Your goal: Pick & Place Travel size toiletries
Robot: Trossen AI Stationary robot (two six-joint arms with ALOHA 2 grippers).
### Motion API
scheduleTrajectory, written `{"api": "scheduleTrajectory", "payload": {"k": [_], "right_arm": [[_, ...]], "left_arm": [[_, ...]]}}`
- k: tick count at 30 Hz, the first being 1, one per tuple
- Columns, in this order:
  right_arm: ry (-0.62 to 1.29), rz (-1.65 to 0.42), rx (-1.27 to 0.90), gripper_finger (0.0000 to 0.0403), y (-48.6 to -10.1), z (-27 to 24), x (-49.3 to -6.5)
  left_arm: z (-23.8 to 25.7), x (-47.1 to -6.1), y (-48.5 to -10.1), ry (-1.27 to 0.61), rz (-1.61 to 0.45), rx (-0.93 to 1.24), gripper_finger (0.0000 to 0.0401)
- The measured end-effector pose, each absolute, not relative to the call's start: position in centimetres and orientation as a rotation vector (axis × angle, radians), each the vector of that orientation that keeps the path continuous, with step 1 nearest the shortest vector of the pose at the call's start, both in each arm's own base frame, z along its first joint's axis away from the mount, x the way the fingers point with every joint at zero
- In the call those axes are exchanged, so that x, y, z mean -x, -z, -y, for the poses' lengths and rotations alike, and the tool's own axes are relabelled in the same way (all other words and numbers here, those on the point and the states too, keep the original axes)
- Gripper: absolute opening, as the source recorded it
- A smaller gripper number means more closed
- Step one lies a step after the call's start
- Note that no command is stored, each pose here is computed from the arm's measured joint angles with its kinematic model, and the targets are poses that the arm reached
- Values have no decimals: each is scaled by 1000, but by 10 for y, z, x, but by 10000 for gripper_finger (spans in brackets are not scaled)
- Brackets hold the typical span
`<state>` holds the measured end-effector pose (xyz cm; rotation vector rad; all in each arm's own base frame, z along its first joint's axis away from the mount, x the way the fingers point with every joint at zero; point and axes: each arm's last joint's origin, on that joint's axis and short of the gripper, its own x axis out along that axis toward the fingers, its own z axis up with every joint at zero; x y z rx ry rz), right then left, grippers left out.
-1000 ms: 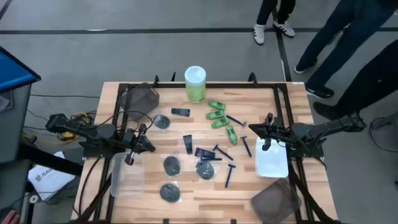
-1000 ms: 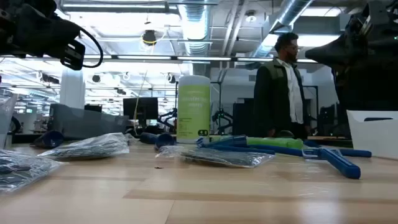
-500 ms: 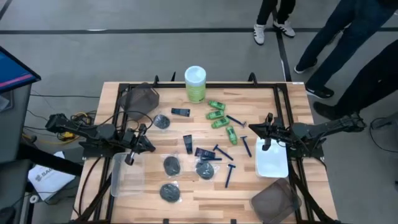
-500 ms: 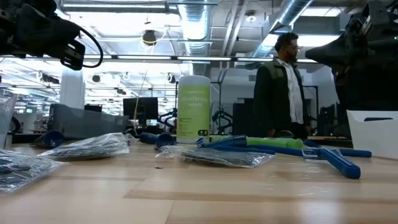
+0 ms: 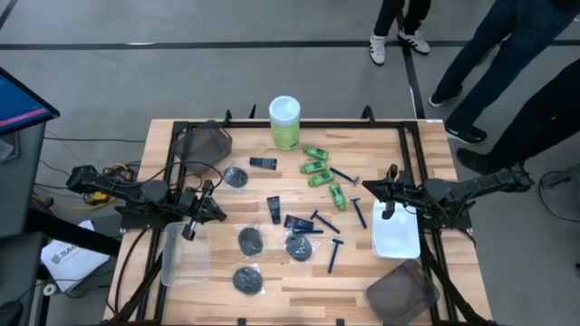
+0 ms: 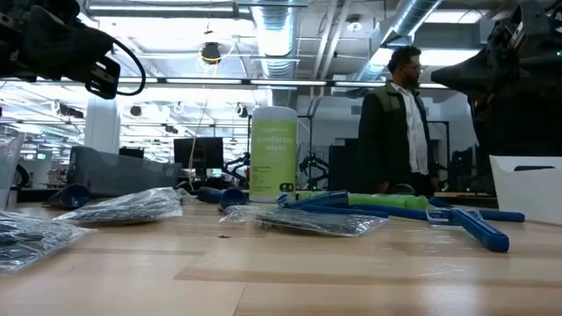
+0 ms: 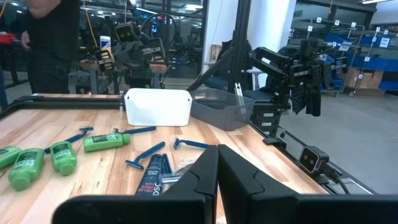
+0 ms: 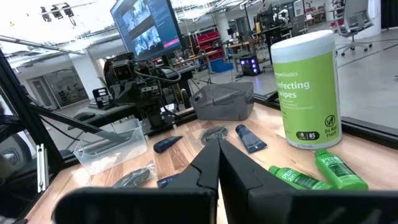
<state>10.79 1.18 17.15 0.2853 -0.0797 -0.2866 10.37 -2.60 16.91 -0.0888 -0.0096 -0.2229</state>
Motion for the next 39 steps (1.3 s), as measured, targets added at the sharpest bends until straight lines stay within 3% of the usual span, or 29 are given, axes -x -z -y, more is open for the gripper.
{"api": "scheduleTrajectory", "payload": {"k": [39], "right_arm": [[286, 84, -287, 0, -172, -12, -108]], "left_arm": [[26, -104, -172, 224, 34, 92, 3]]}}
